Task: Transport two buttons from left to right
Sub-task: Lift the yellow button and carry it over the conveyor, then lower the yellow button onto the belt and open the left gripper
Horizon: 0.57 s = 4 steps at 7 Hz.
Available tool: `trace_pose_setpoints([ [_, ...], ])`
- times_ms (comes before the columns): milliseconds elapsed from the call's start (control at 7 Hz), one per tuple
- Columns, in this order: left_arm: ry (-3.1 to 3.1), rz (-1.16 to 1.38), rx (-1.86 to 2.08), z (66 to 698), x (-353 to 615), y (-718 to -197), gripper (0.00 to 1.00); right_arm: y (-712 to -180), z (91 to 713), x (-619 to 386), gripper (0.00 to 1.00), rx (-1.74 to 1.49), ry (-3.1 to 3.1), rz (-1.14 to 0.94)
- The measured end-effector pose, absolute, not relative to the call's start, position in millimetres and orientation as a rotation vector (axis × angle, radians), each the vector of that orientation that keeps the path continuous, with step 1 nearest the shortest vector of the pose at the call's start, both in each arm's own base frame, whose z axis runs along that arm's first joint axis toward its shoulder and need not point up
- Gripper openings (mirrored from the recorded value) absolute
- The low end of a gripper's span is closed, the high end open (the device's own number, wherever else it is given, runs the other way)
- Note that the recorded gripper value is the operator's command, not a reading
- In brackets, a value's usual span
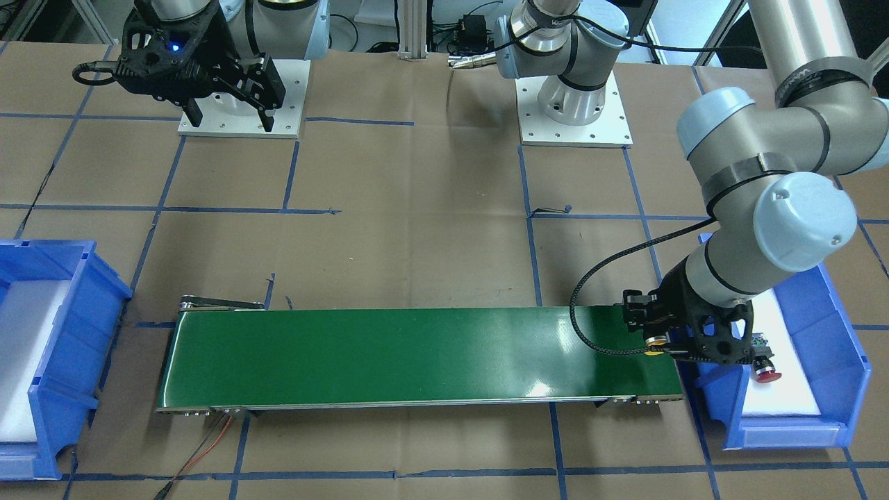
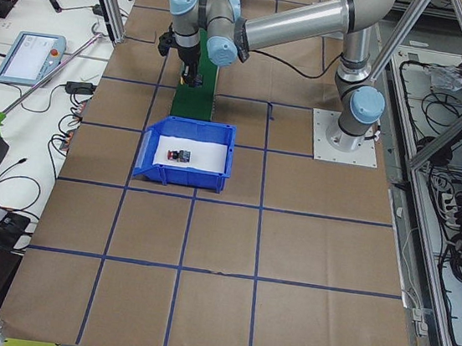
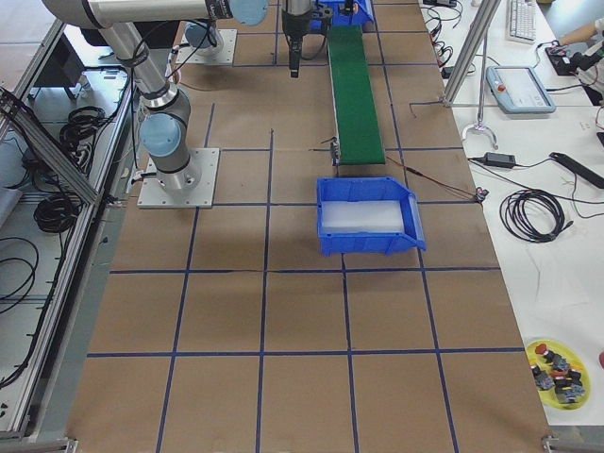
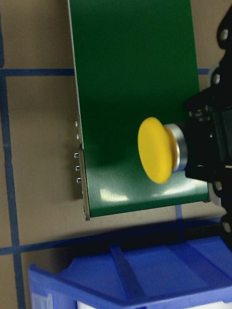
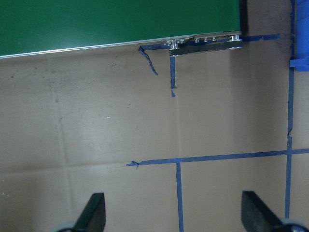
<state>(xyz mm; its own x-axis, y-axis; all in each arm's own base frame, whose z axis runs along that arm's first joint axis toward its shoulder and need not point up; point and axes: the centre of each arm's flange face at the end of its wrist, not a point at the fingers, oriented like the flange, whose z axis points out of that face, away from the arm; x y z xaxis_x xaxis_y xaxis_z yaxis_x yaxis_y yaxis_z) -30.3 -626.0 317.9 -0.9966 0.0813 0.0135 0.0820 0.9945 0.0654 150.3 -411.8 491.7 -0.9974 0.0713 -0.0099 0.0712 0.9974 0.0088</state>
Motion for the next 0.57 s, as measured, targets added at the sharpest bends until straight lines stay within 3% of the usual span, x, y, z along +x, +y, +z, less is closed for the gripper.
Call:
trace_pose_setpoints([
  [571,-3.117,-0.132,-0.171,264.7,-35.2,-619.9,0.15,-411.6,491.3,150.4,1.00,0.112,3.128,0.015],
])
